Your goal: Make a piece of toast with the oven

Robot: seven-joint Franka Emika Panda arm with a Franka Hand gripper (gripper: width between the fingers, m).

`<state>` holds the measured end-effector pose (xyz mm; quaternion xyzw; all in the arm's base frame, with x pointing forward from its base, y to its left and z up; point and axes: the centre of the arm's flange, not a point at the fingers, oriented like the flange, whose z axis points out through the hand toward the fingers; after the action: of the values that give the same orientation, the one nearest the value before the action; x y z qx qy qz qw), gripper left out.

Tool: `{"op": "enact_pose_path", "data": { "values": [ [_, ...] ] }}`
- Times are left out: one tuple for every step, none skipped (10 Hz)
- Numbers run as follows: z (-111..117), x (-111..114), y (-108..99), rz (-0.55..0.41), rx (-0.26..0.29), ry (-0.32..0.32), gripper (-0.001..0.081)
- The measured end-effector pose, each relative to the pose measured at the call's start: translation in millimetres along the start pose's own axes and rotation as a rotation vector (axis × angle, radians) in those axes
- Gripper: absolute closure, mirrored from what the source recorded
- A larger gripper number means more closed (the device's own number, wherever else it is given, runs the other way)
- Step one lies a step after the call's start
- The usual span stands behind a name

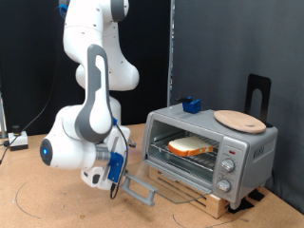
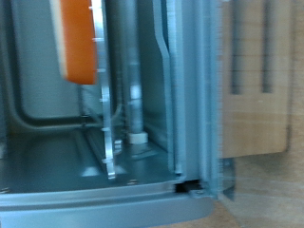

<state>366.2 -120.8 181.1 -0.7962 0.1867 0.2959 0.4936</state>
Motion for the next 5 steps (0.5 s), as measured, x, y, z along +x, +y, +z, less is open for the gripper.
{"op": "enact_pose_path", "data": {
  "values": [
    [0,-7,-8,-0.013,0.007,-0.015,0.0002],
    [0,-11,-17,-0.017,0.001,-0.019,0.0002],
    [-1,-16,-25,-0.024,-0.004,-0.022,0.0002],
    [-2,-20,-32,-0.037,-0.007,-0.031,0.0002],
    [-2,-26,-40,-0.057,-0.008,-0.042,0.0002]
  ]
}}
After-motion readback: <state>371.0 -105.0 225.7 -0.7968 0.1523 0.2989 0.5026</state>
